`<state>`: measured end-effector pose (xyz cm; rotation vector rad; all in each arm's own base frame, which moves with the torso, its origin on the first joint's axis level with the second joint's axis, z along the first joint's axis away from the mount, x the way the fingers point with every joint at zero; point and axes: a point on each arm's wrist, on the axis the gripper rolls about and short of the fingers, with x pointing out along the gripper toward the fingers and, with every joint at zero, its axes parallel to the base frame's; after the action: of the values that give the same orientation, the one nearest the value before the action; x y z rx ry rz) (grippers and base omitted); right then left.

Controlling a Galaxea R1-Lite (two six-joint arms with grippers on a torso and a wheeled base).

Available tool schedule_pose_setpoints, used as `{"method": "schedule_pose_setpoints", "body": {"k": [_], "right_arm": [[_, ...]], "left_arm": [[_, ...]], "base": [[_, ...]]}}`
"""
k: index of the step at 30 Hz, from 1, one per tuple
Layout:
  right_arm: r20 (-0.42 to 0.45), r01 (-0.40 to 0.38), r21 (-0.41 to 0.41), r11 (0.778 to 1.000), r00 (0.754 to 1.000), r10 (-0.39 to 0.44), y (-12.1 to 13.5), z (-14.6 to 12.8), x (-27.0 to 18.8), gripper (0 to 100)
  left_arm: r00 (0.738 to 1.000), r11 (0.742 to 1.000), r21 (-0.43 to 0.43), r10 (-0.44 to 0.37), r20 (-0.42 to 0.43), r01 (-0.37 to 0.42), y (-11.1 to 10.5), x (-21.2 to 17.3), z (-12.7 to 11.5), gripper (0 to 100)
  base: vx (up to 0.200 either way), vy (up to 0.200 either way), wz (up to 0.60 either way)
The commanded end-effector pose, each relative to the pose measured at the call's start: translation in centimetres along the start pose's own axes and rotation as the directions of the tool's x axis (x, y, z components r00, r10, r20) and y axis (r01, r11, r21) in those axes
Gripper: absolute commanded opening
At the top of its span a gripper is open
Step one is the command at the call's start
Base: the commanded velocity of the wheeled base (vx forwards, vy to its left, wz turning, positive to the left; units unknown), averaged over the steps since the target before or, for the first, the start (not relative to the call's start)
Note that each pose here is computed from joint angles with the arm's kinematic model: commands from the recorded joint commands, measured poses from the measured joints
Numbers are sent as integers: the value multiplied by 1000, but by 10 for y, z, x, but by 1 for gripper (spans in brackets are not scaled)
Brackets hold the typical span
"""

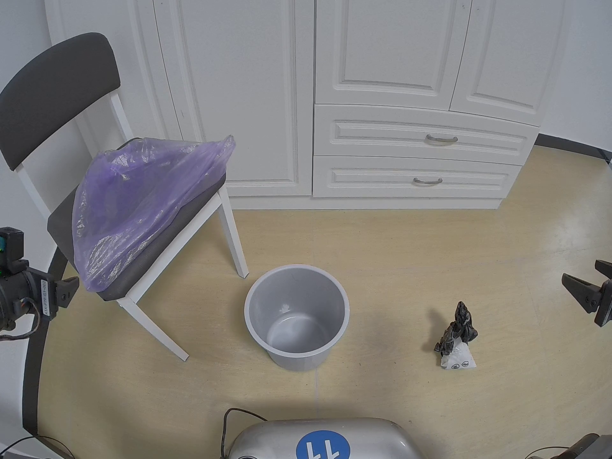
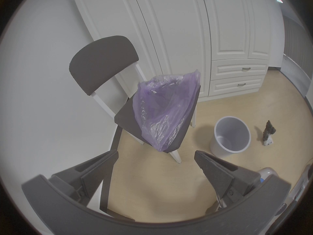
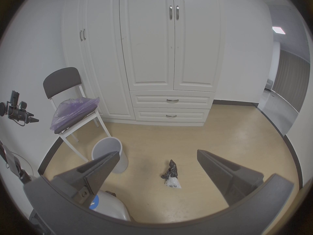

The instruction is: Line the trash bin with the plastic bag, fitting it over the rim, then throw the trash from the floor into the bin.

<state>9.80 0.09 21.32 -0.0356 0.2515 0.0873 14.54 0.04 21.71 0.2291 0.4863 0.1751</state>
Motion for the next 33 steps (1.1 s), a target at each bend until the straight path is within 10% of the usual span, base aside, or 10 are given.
{"method": "schedule_pose_setpoints", "body": {"k": [1,33], "right_arm": [[-13,-12,-2,1000,1000,12,1,-2,8,100],[-20,-44,-5,999,999,44,3,0,12,100]], "left_arm": [[997,999,34,8,-82,-5,-12,33,4,100],[941,951,207,272,-204,-230,-49,130,11,100]], "base": [[0,0,0],[0,0,0]]}}
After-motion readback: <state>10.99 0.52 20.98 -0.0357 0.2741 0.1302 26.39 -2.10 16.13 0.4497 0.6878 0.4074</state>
